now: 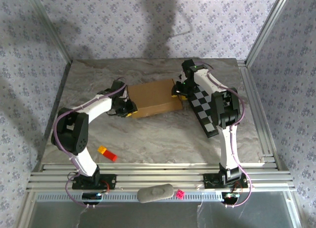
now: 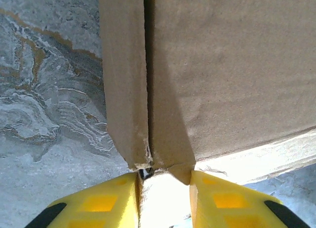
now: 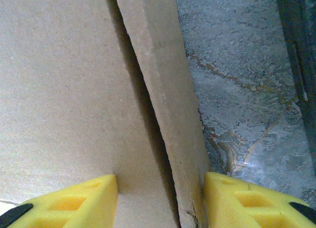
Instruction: Fold the paper box
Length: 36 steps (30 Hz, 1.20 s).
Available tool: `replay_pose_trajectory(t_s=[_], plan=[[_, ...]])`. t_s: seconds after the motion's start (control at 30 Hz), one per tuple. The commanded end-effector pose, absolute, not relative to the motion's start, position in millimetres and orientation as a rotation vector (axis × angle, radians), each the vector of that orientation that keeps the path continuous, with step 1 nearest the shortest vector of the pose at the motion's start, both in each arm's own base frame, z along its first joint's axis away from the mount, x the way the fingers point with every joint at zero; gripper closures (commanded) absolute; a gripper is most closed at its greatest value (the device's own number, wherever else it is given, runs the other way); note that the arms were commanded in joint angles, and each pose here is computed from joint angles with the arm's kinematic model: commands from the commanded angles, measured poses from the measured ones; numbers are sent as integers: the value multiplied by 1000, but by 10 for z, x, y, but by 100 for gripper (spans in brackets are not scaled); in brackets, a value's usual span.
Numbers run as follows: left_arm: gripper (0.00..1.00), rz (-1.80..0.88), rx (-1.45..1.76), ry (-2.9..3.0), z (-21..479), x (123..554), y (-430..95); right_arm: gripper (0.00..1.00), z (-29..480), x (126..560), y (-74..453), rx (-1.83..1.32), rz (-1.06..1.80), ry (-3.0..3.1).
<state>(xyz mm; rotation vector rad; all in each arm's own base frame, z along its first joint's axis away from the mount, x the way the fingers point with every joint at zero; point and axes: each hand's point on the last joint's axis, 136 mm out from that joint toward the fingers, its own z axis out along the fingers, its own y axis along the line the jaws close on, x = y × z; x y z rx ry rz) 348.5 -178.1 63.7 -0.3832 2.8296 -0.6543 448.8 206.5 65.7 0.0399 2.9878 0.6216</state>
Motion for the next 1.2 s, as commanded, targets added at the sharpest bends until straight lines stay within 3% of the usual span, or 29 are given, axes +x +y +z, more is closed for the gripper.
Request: replay_pose_trajectory(t_s=[0.0, 0.17, 0.77, 0.97, 1.17], plan=[[72, -618, -293, 2789, 676, 3584, -1818, 50, 602, 4427, 2052, 54, 624, 3036], [75, -587, -216, 2776, 681, 3545, -1827, 50, 594, 4440, 2033, 63, 627, 3037], [65, -464, -81, 2674, 856, 3400, -1745, 50, 581, 4458, 2012, 76, 624, 3044], [72, -482, -70, 2685, 814, 3341, -1766, 50, 574, 4467, 2012, 81, 627, 3043], [73, -453, -75, 2701, 779, 3295, -1731, 50, 572, 4463, 2020, 83, 630, 3045]])
